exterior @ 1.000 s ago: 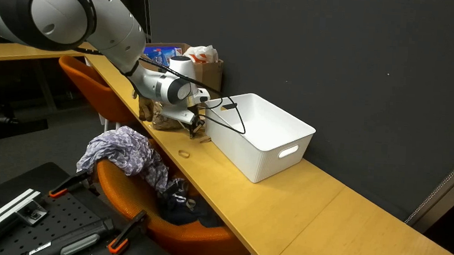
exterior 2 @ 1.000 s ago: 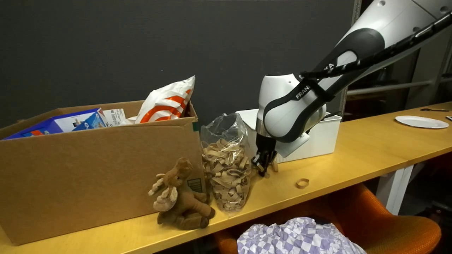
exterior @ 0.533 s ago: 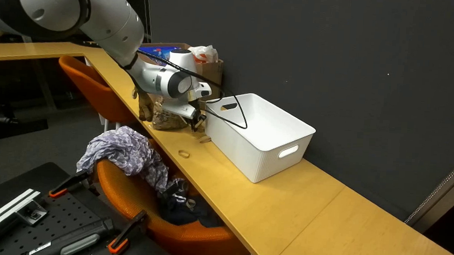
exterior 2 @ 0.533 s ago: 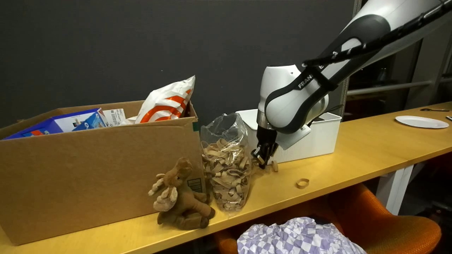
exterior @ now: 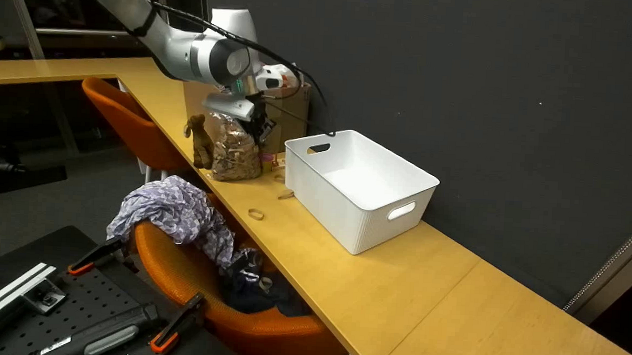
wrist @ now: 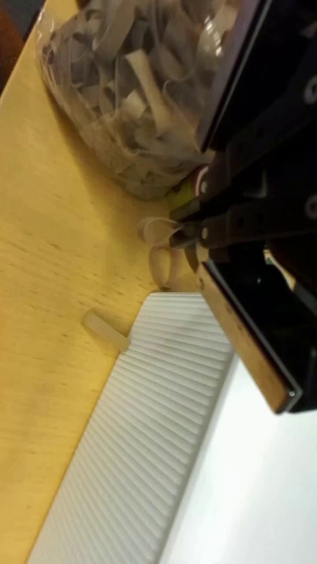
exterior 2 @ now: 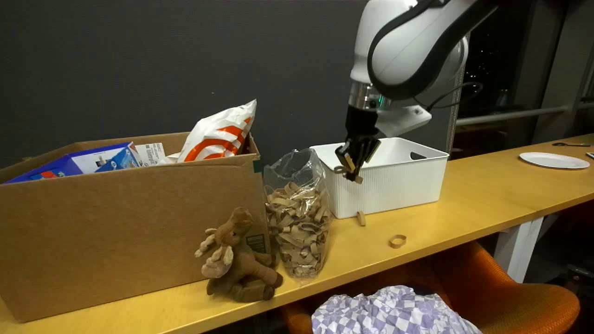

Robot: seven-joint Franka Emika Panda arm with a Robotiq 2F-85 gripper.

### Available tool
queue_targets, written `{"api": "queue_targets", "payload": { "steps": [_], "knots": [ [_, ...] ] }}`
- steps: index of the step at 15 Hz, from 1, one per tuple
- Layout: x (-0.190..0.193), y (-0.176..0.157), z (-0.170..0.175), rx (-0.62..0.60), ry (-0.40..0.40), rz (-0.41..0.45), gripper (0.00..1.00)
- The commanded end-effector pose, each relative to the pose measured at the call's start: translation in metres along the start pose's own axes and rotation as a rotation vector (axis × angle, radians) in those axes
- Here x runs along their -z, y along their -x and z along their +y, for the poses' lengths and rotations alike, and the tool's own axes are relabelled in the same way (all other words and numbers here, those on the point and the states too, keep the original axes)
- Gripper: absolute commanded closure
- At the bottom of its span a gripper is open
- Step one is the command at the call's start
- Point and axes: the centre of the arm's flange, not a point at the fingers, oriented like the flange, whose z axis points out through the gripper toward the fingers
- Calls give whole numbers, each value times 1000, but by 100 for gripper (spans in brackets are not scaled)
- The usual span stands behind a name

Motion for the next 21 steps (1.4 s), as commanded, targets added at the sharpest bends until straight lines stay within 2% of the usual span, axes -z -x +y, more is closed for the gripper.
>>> {"api": "queue_targets", "payload": {
  "steps": [1,5,11,15,19,20,21],
  "knots": [
    [92,4,-13,60,75,88,99],
    [125,-31,-42,167,97,185,99],
    [81,-47,-98,273,57,167,99],
    [55,-59,-116,346,59,160,99],
    [50,-64,-129,388,59,169,99],
    [49,-61,-131,391,55,167,69],
    [49,-59,-132,393,52,167,68]
  ]
}}
